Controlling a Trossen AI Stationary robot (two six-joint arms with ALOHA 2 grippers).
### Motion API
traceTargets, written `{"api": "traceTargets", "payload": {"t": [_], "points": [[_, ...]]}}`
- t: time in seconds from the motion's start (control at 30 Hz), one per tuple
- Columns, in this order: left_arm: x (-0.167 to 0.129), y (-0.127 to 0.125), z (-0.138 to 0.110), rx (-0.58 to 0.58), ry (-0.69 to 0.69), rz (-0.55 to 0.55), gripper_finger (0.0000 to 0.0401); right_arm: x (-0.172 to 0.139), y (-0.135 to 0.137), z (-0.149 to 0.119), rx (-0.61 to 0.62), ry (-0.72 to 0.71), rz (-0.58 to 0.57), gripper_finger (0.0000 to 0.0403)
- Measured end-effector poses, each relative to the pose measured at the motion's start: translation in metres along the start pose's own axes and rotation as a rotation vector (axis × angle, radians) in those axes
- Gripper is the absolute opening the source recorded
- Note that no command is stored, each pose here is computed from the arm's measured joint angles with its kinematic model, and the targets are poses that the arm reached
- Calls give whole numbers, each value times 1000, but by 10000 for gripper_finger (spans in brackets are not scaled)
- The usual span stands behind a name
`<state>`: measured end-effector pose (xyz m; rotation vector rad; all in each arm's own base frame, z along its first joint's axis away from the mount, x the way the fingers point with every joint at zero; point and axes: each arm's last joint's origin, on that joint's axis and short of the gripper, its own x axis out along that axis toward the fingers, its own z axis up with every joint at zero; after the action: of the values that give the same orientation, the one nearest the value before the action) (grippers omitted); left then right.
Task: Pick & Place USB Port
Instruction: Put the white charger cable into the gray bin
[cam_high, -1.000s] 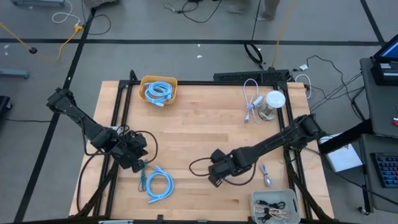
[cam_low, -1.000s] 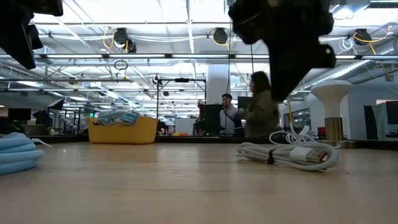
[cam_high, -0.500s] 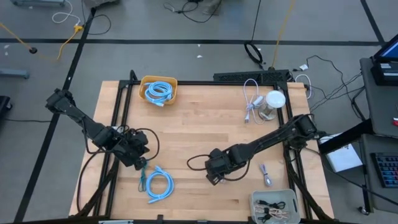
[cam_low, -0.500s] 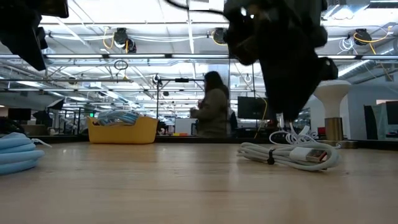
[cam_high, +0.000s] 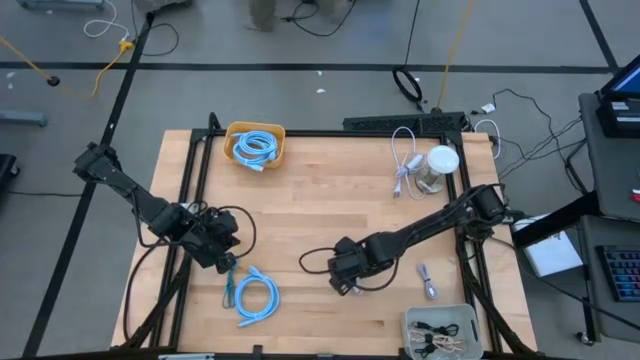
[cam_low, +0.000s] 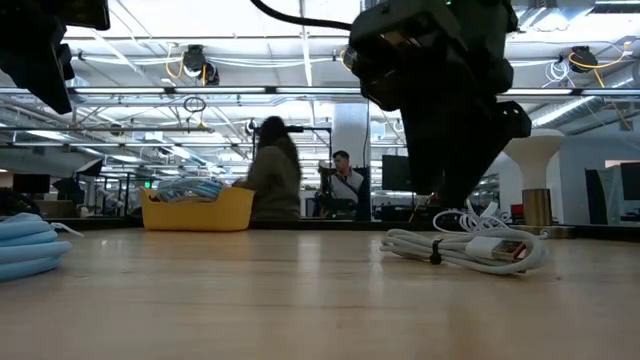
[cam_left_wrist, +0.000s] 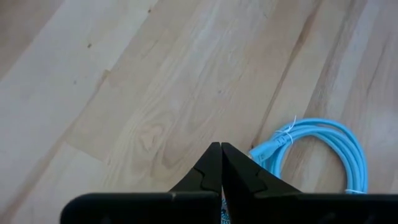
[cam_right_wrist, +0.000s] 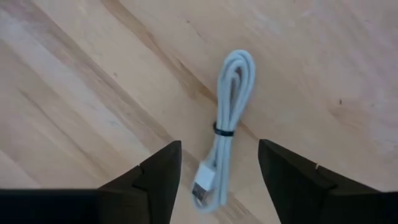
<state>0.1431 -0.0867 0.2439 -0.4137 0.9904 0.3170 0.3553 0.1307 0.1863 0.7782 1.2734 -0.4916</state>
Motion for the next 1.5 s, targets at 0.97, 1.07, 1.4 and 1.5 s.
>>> {"api": "traceTargets", "payload": {"t": [0.97, 1.07, 1.4, 1.5], "points": [[0, 0, 0, -15, 13, -10, 9, 35, 6, -2, -198, -12, -18, 35], [0, 0, 0, -14, 13, -10, 7, 13, 2, -12, -291, 46, -62, 39], [0, 0, -1, 14, 17, -2, 4, -132, -44, -104, -411, 113, -203, 21], [0, 1, -1, 28, 17, -1, 6, -149, -52, -137, -440, 119, -191, 21]]}}
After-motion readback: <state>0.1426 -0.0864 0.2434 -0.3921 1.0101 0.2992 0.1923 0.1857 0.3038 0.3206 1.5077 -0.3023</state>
